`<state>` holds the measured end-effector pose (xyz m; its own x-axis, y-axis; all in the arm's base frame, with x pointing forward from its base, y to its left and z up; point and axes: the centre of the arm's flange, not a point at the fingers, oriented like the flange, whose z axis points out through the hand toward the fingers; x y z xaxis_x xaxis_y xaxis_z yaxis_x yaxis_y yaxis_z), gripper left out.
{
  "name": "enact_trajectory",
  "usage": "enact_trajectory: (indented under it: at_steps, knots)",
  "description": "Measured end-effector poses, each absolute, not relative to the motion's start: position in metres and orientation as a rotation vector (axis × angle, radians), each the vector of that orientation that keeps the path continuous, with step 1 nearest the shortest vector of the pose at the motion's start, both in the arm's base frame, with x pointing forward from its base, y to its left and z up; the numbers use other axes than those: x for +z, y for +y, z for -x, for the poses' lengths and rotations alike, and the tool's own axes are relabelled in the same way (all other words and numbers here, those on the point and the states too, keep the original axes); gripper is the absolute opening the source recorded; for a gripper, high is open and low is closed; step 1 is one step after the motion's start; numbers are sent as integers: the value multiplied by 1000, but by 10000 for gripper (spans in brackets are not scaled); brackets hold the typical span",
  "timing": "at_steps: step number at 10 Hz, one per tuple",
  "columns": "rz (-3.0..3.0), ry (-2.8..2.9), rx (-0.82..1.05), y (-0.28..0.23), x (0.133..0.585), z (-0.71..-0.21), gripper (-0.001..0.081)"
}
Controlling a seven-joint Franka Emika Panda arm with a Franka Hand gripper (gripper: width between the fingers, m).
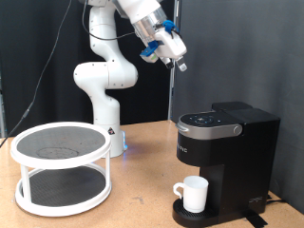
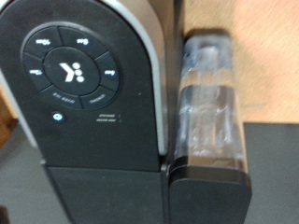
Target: Make a cup of coffee with the keurig machine
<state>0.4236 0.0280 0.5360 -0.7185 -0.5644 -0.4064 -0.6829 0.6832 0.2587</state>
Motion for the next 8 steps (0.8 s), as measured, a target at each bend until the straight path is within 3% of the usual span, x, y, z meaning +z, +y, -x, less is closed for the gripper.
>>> enact_trajectory:
  at_steps: [8]
  knots:
    - [1281, 2778, 371, 68, 545, -494, 734]
